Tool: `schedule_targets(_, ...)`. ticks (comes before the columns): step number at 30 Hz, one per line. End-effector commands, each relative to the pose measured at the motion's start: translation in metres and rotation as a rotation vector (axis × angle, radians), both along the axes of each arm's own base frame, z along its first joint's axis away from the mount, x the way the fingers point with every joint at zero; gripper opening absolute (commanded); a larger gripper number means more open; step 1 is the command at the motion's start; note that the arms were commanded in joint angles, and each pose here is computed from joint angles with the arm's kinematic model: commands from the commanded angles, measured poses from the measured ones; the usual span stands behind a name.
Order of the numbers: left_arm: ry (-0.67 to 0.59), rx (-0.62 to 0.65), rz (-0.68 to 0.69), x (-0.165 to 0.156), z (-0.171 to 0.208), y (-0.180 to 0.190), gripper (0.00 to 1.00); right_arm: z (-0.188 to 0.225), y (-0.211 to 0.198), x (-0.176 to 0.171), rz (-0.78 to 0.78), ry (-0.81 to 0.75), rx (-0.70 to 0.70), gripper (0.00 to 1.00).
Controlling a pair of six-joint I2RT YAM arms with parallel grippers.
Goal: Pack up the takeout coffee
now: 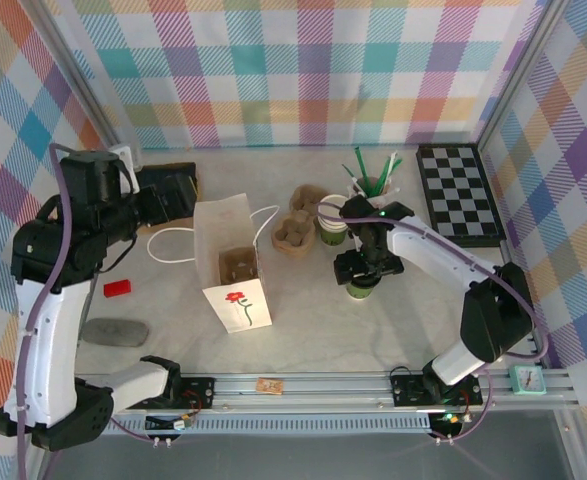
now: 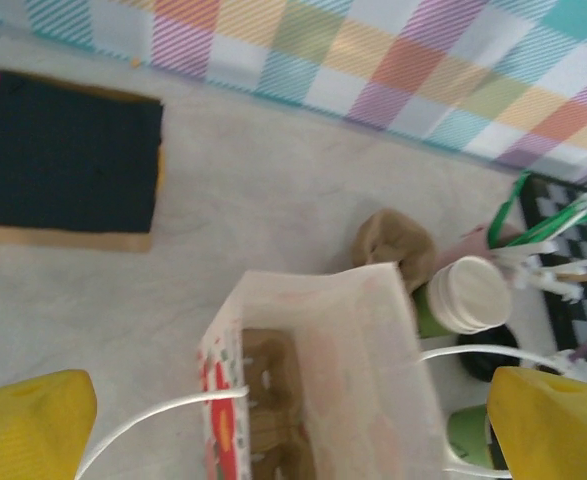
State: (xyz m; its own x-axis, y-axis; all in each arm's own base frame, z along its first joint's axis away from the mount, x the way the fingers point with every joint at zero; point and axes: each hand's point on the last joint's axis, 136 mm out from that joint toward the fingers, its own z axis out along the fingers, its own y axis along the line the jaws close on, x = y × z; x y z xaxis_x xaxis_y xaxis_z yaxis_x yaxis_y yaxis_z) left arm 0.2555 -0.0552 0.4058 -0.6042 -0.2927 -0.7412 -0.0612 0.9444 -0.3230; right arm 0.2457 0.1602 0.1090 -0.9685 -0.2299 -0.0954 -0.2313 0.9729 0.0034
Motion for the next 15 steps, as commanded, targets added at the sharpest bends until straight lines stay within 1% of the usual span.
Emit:
schedule_targets(1, 0.093, 0.027, 0.008, -0.008, -0.03, 0.008, 1.0, -0.007, 0.003, 0.0, -0.005, 0.007, 0.004, 0.99)
schedule_targets(4, 0.131, 0.017, 0.019, -0.009, -0.05, 0.012, 1.0, -0.012, 0.004, 0.0, -0.006, 0.011, 0.007, 0.99)
schedule_targets(7, 0.185, -0.02, 0.006, -0.006, -0.071, 0.009, 1.0, -0.017, 0.004, 0.003, -0.01, 0.009, 0.0, 0.99)
schedule_targets(11, 0.228, -0.054, -0.022, -0.009, -0.087, 0.002, 1.0, -0.018, 0.003, 0.006, -0.018, -0.004, -0.014, 0.99)
schedule_targets(15, 0.293, -0.071, -0.048, -0.018, -0.105, -0.003, 1.0, -0.017, 0.004, 0.008, -0.017, -0.011, -0.012, 0.99)
